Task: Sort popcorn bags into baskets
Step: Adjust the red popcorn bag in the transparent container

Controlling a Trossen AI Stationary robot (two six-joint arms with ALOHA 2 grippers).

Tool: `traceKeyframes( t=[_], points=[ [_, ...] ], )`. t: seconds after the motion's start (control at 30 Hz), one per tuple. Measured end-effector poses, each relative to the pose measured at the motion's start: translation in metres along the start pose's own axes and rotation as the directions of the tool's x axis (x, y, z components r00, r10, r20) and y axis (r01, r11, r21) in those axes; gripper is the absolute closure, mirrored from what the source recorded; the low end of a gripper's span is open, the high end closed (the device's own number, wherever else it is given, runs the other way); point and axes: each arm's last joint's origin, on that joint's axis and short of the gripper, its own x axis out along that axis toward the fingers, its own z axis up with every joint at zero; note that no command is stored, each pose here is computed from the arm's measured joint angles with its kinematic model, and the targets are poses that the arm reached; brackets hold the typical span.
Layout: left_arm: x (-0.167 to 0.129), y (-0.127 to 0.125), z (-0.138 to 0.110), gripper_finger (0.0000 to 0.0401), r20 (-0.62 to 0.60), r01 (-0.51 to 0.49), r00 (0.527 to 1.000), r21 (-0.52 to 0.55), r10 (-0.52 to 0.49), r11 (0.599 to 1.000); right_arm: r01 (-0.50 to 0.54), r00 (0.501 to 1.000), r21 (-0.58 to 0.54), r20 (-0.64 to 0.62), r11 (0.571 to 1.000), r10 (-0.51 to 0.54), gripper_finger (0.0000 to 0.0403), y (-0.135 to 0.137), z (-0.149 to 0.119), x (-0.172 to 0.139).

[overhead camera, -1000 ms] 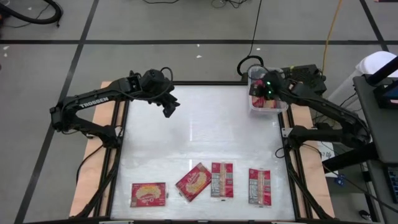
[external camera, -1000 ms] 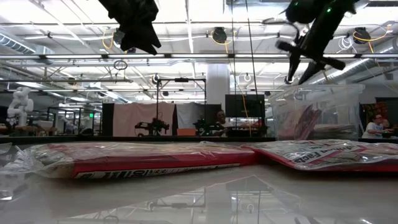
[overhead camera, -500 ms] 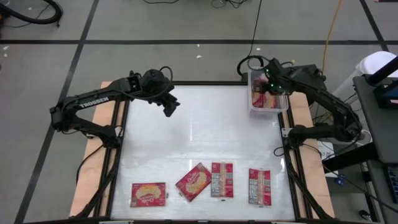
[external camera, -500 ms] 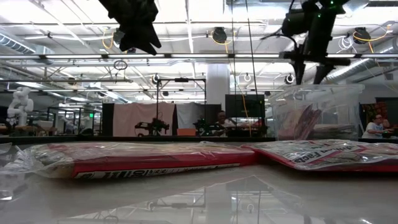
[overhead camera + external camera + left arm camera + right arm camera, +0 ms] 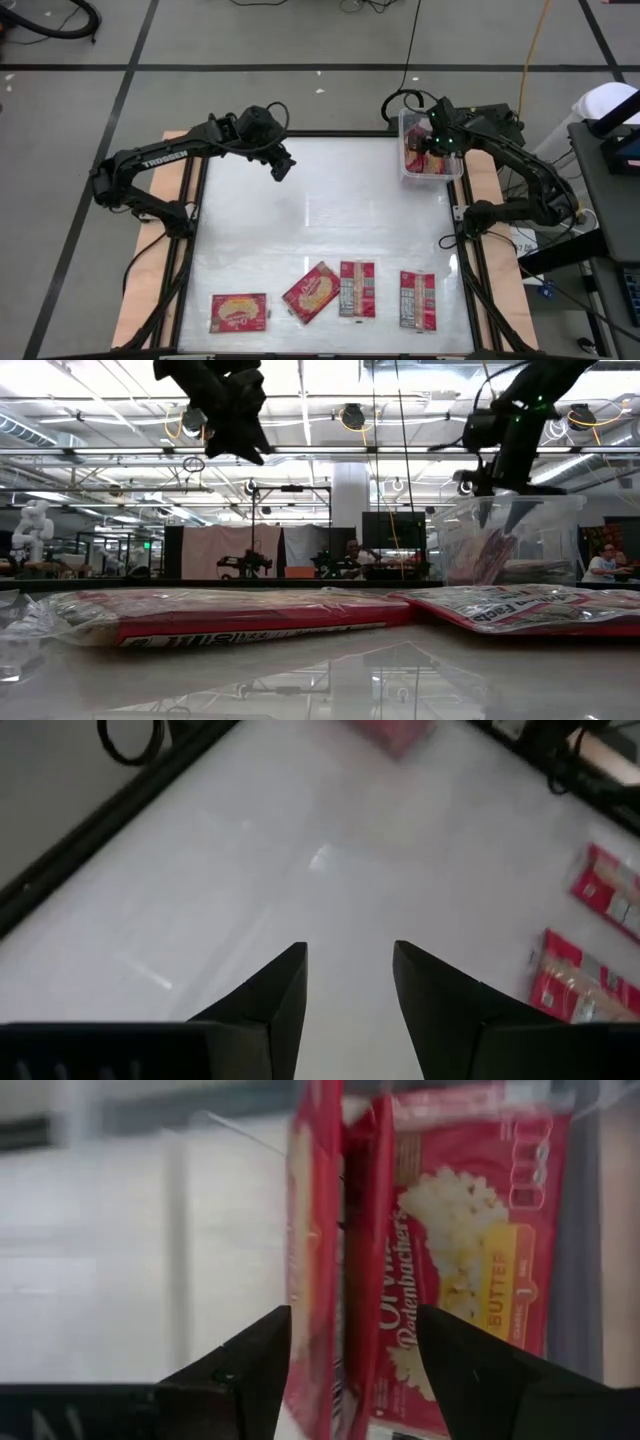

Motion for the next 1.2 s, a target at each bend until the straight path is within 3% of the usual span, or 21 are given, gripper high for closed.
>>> traceKeyframes(
  t=[0.33,0.77,0.97,1.2],
  points=[
    [0.002,0.011,0.009,0.0249,0.056,0.012,0.998,-0.018,-0.011,1.000,0.051,0.998,-0.087,-0.032,0.995,-0.054,0.0209,0.002,0.008,0.029],
    [0.001,0.021,0.011,0.0249,0.070,-0.010,0.997,-0.030,0.012,1.000,0.015,0.997,-0.096,-0.070,0.995,-0.022,0.0394,0.004,0.007,0.031],
    [0.001,0.021,0.011,0.0249,0.070,-0.010,0.998,-0.017,0.011,1.000,-0.064,0.996,-0.057,-0.065,0.996,0.060,0.0394,0.007,0.006,0.022],
    [0.001,0.021,0.011,0.0249,0.067,-0.001,0.998,-0.016,0.002,1.000,-0.076,0.997,-0.044,-0.018,0.996,0.075,0.0402,0.005,0.002,-0.003]
  ],
)
